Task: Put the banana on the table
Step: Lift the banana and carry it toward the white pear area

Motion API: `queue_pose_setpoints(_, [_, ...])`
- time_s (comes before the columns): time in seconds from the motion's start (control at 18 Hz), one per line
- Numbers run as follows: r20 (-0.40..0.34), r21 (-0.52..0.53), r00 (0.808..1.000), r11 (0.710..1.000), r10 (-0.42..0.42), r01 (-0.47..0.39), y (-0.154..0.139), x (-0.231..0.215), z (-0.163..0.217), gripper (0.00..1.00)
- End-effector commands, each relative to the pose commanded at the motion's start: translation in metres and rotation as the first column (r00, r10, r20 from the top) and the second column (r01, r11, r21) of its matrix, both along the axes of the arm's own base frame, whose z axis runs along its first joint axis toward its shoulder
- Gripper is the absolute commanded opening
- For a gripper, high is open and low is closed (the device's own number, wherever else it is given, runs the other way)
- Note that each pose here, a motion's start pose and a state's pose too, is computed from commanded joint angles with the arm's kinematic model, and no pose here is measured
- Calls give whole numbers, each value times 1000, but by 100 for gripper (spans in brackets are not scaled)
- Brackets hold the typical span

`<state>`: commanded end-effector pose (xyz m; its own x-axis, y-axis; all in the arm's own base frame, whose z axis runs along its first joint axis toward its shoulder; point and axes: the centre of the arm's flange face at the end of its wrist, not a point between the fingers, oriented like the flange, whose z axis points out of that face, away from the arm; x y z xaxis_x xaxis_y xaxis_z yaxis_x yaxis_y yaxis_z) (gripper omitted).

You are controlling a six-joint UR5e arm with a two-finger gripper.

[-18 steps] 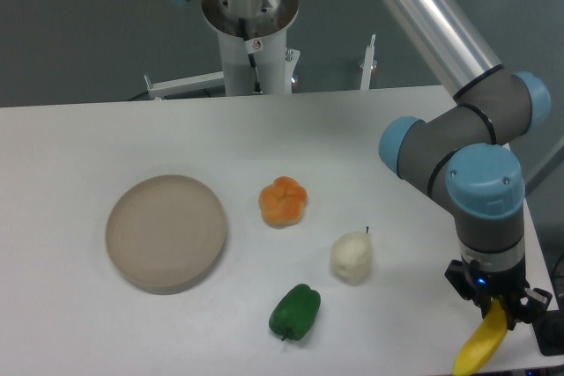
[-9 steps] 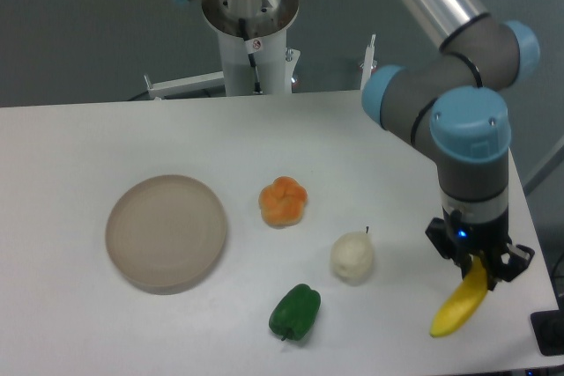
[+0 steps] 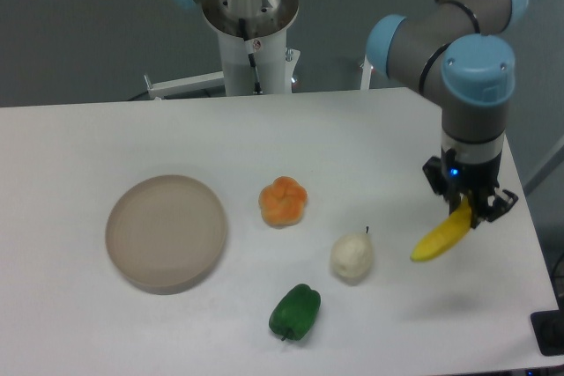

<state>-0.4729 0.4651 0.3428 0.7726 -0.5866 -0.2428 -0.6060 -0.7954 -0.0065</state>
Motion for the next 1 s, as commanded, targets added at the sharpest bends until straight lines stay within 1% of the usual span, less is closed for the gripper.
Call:
queue_pose_setpoints(0.17, [62, 10, 998, 999, -31, 30, -32, -1, -22, 26])
queue_pose_setpoints(0.33, [119, -17, 993, 1000, -17, 19, -49, 12, -49, 26])
queue_pose_setpoints(0.39, [145, -32, 989, 999, -2, 7, -57, 17, -64, 26])
queue_pose_setpoints(0.56, [185, -53, 983, 999, 19, -9, -66, 27, -85, 25])
queue_pose_setpoints(0.61, [176, -48, 984, 999, 21, -13, -65, 29, -88, 25])
queue_pose_setpoints(0.72, [189, -54, 982, 998, 25, -15, -68, 37, -102, 25])
queue_pose_setpoints(0.78, [183, -51, 983, 998, 31, -22, -68, 39, -105, 25])
queue_pose_setpoints(0.89, [192, -53, 979, 997, 65, -56, -67, 44, -111, 25])
queue_pose_setpoints(1.0, [189, -49, 975, 993, 118, -111, -66, 48, -118, 25])
